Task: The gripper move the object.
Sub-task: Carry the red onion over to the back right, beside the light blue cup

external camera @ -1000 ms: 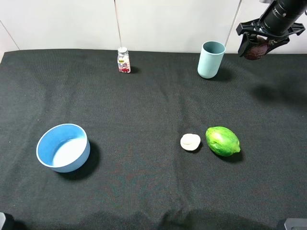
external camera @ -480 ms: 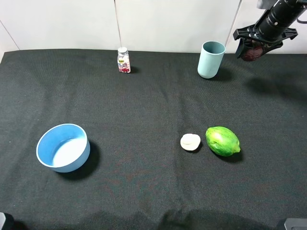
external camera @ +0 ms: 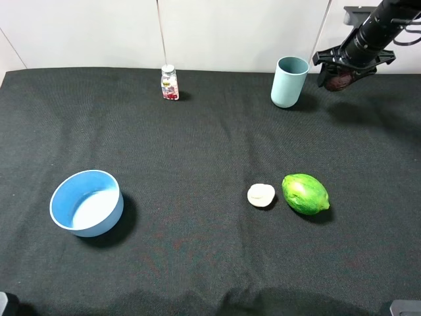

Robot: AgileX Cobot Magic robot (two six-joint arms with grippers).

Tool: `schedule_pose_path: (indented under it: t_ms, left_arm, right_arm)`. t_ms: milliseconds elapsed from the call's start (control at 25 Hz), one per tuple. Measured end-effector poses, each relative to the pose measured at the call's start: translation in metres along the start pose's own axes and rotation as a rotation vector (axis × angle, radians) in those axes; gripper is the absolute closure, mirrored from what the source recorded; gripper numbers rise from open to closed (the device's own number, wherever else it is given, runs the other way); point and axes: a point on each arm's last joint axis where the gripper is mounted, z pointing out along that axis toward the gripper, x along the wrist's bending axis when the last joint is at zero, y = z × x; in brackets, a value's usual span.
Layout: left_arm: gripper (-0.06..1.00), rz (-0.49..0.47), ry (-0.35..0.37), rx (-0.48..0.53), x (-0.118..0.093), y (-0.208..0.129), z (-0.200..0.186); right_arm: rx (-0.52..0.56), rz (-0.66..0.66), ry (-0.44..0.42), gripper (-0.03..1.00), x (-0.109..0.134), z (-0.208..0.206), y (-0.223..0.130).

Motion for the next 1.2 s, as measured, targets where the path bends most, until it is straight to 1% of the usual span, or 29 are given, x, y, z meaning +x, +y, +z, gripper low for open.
schedule_pose_path:
  t_ms: [320, 680, 1080, 1200]
  left_arm:
    - [-0.05, 0.000, 0.000, 0.000, 0.000, 0.000, 0.000]
    - [-0.05, 0.000, 0.000, 0.000, 0.000, 0.000, 0.000]
    - [-0.05, 0.000, 0.000, 0.000, 0.000, 0.000, 0.000]
    - [-0.05, 0.000, 0.000, 0.000, 0.000, 0.000, 0.000]
  right_arm:
    - [-0.010, -0.013, -0.022, 0.52, -0.004, 0.015, 0.000]
    - [0.027, -0.030, -0.038, 0.52, -0.007, 0.032, -0.006]
    - [0.019, -0.052, -0.056, 0.52, -0.009, 0.035, -0.005]
    - [0.019, -0.076, -0.060, 0.52, -0.010, 0.035, -0.005]
